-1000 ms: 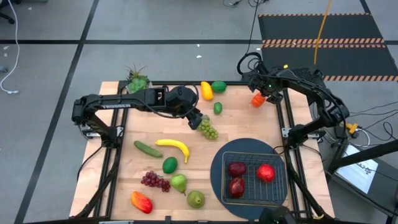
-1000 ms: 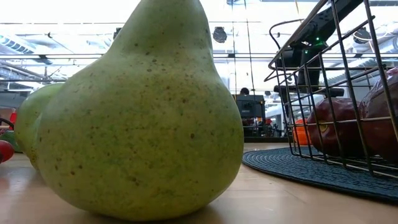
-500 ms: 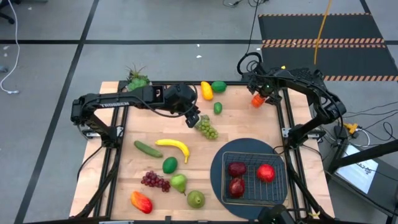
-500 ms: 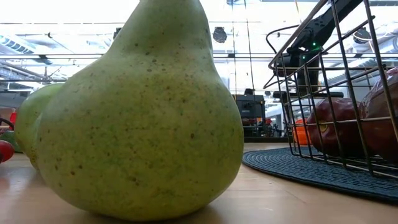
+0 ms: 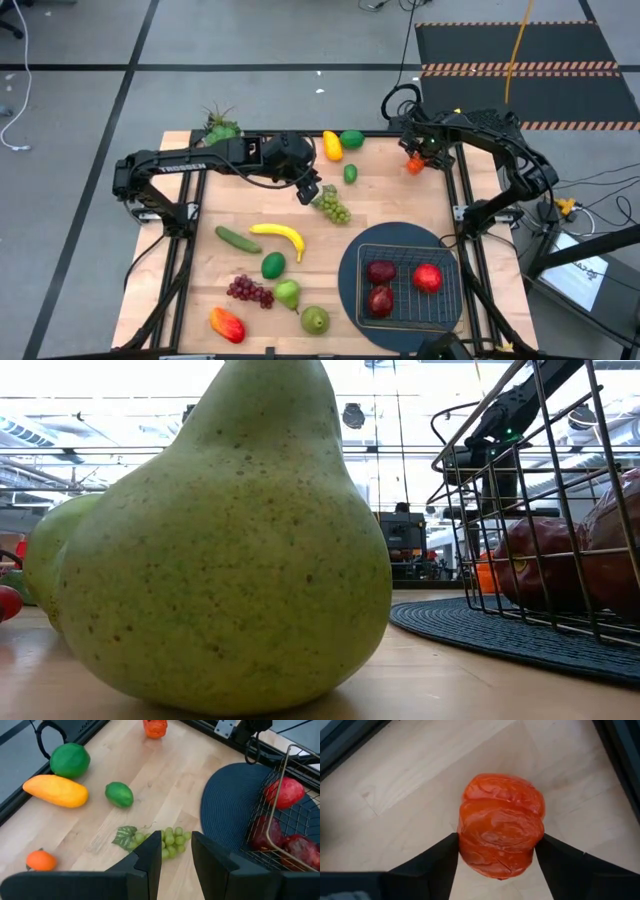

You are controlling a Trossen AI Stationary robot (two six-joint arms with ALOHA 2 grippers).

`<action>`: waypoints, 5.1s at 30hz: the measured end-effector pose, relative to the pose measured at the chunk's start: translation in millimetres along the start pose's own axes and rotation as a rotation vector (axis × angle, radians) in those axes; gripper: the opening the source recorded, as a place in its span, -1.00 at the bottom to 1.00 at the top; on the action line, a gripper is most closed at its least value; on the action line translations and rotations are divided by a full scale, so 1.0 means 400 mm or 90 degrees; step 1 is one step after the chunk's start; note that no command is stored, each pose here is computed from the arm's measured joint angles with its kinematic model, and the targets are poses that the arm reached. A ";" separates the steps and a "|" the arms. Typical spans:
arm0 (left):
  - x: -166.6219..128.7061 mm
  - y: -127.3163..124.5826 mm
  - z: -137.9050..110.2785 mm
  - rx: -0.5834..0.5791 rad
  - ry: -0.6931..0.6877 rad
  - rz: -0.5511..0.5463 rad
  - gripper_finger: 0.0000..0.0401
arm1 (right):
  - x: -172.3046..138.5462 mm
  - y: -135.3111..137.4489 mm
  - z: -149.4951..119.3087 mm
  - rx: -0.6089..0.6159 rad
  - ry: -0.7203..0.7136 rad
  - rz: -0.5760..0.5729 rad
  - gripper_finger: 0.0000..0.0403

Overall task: Build produce basket
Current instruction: Put the pumpkin into the gold wire basket

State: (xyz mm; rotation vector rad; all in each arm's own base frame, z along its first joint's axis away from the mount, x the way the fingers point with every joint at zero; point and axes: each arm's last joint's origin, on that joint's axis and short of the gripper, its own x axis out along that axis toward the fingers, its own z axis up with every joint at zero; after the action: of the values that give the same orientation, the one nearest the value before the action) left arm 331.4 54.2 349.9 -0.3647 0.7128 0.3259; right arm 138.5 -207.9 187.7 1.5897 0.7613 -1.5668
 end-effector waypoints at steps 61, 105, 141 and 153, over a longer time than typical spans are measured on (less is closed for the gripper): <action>-0.038 -0.223 -0.037 -0.321 -0.081 -0.166 -0.47 | -0.536 -0.484 -0.280 -0.718 -0.110 1.088 0.17; -0.037 -0.221 -0.040 -0.265 -0.091 -0.142 -0.47 | -0.540 -0.480 -0.277 -0.656 -0.091 1.084 0.17; -0.071 -0.333 -0.119 -0.234 -0.053 -0.182 -0.47 | -0.650 -0.567 -0.329 -0.591 0.057 1.036 0.17; -0.074 -0.339 -0.115 -0.260 -0.062 -0.199 -0.47 | -0.677 -0.540 -0.351 -0.640 -0.106 1.043 0.17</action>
State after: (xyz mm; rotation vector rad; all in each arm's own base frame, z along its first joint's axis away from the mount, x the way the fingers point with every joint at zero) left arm 339.6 -90.7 366.8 -0.8315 0.4806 0.1888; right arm 13.9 51.2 426.7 0.7283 -0.0589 0.0002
